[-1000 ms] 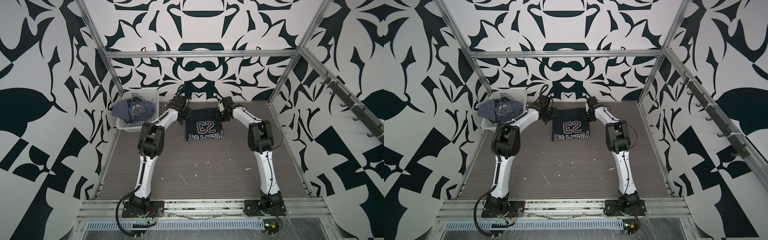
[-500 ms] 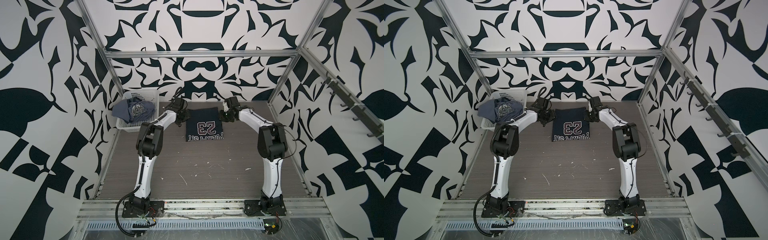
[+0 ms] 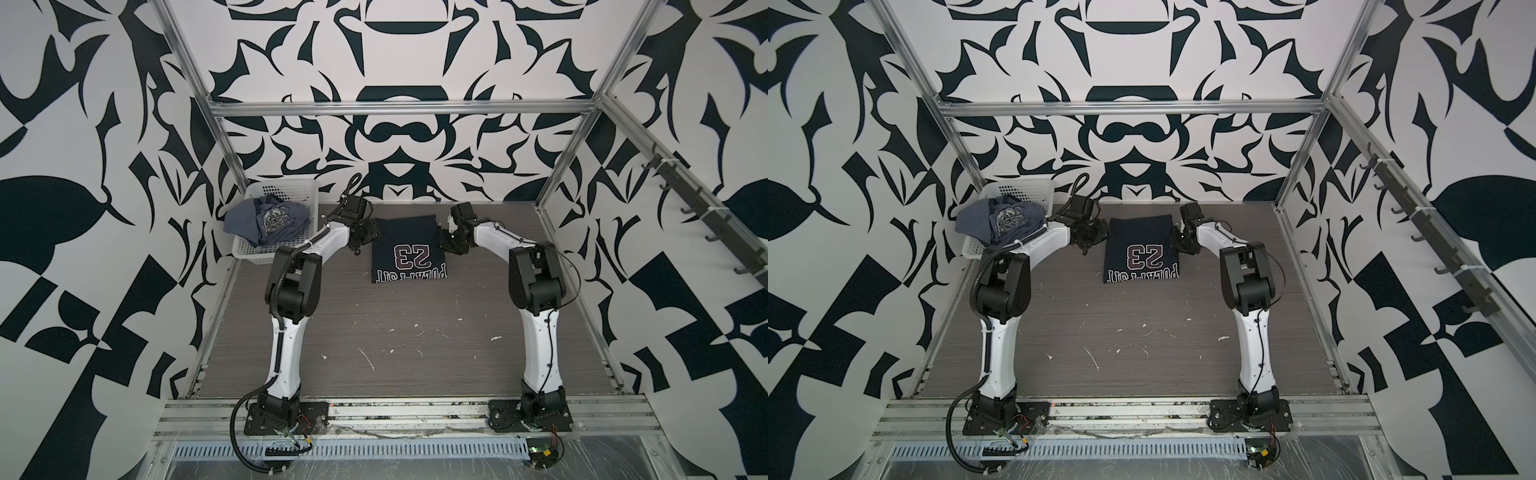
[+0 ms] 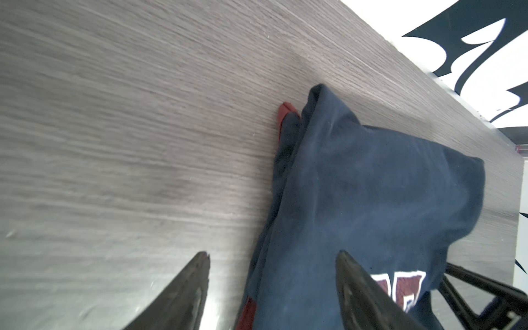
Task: Fold and stack tank tops
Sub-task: Smooth out the tank top at the top-center of the table, then move the tank top to the top-right of the table.
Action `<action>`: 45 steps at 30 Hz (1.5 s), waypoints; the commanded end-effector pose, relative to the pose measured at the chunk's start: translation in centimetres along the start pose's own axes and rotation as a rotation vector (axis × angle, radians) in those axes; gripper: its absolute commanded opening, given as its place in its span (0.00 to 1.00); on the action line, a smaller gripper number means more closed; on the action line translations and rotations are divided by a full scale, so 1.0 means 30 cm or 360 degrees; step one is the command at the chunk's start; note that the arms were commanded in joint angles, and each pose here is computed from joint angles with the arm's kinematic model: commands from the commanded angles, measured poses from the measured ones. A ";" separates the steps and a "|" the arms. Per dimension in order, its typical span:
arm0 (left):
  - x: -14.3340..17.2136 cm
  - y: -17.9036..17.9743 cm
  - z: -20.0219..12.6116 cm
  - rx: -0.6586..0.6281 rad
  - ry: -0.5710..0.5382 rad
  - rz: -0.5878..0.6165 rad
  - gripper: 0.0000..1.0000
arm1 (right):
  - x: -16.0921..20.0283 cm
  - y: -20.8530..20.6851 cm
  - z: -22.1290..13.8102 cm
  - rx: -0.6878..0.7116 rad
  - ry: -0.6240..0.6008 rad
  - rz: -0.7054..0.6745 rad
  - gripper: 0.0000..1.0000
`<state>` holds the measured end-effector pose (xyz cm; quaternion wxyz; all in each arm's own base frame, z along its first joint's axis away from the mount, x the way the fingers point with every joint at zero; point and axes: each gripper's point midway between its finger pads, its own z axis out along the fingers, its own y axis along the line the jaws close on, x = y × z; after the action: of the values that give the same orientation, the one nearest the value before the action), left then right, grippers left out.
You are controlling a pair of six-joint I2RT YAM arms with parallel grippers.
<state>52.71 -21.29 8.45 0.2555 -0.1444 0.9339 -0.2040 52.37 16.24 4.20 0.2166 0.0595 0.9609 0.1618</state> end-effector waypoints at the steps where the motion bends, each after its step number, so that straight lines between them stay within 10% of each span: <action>1: -0.028 -0.015 -0.072 0.0029 -0.0062 -0.0002 0.73 | -0.031 0.048 -0.064 -0.0076 -0.0048 0.0014 0.57; 15: 0.005 0.041 -0.192 -0.0004 -0.0125 -0.0013 0.75 | -0.018 0.063 -0.174 -0.0102 -0.0148 0.0047 0.59; 28: 0.025 0.071 -0.235 0.0019 -0.0153 -0.0019 0.80 | 0.048 0.047 -0.015 -0.0087 0.0043 0.0033 0.60; 39: 0.027 0.123 -0.295 -0.0004 -0.0196 -0.0049 0.81 | 0.045 -0.061 -0.004 0.0059 0.0072 0.0061 0.09; 45: 0.022 0.171 -0.365 -0.0013 -0.0253 -0.0079 0.82 | -0.032 -0.243 -0.071 0.0190 -0.0013 0.0130 0.00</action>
<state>45.67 -14.77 12.71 0.3001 -0.1767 0.9172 -0.1937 51.66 13.66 2.66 0.1958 0.0858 0.9631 0.1637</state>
